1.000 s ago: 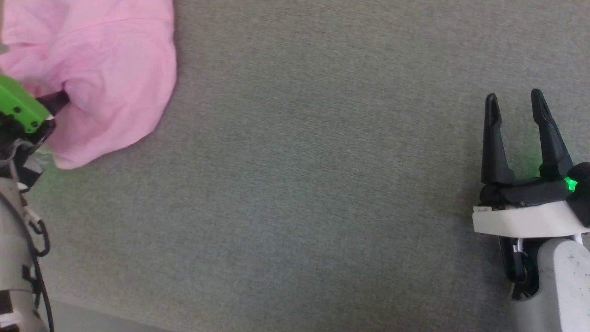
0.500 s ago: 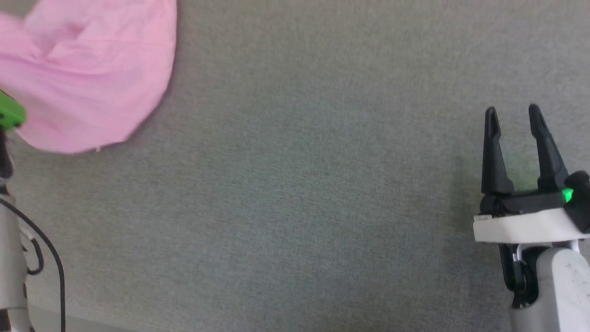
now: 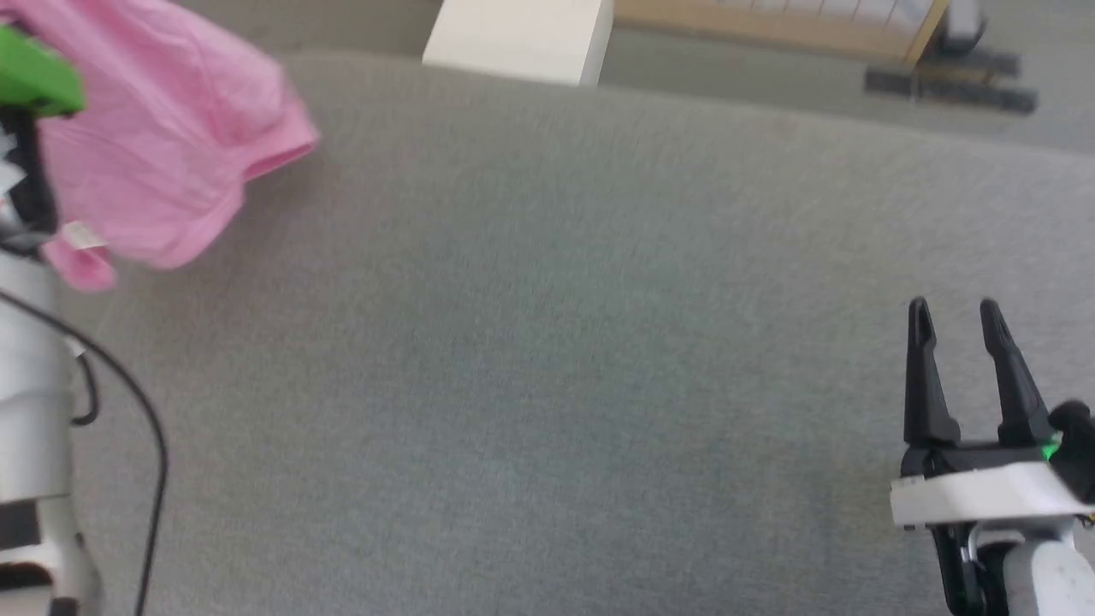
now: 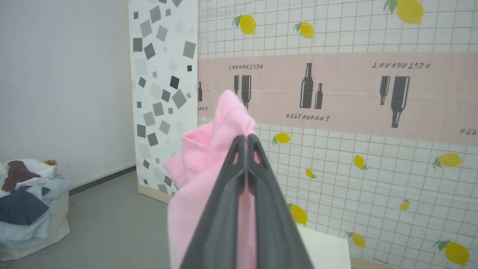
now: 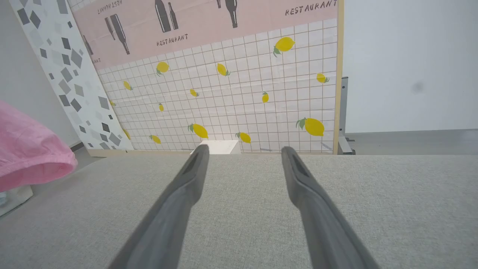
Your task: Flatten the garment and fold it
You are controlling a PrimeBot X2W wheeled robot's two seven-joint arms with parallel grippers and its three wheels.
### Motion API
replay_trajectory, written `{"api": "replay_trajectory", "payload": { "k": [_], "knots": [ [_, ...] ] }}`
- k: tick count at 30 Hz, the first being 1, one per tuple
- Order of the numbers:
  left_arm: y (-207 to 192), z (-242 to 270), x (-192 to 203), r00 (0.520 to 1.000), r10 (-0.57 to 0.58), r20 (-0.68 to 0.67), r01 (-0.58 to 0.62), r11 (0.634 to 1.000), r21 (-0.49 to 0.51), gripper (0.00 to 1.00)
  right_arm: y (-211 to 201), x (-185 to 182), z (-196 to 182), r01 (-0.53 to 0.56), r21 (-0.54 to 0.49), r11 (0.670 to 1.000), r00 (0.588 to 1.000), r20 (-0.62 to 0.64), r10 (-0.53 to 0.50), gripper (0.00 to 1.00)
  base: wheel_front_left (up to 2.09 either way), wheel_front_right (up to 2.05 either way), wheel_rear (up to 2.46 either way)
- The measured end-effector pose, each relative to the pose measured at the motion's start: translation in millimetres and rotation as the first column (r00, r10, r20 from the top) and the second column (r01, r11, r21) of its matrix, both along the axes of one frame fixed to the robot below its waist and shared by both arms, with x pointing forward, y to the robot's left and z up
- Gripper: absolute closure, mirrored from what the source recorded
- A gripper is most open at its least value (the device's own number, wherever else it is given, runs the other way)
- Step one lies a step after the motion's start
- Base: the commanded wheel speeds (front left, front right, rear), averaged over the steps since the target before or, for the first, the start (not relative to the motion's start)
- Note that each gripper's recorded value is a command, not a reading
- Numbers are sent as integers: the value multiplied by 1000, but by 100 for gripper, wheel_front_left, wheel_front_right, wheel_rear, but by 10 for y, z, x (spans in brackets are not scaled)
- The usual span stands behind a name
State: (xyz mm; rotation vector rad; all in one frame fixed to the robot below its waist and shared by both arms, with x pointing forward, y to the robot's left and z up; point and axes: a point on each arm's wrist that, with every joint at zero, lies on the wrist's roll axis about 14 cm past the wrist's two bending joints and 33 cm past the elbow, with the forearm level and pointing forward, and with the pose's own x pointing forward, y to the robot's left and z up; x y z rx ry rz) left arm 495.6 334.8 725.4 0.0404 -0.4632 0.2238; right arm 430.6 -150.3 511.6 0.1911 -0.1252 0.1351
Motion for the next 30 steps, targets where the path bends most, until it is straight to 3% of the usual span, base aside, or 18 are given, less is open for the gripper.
{"api": "replay_trajectory", "payload": {
  "k": [7,14,22,30],
  "knots": [
    [-852,650,-102,967,-215,136,208,976,60,100,-236,-314,257,63,-2,998,996,57,-63,0,0,0,0],
    [-1808,947,-96,877,-444,183,437,896,81,100,-507,-575,409,142,-2,990,985,97,-141,0,0,0,0],
    [-2919,843,-135,714,-686,141,692,722,9,100,-828,-891,441,242,-5,970,965,106,-240,0,0,0,0],
    [-3938,13,-323,525,-849,-58,845,528,-81,100,-1066,-1126,444,323,-16,946,941,107,-320,0,0,0,0]
  ]
}}
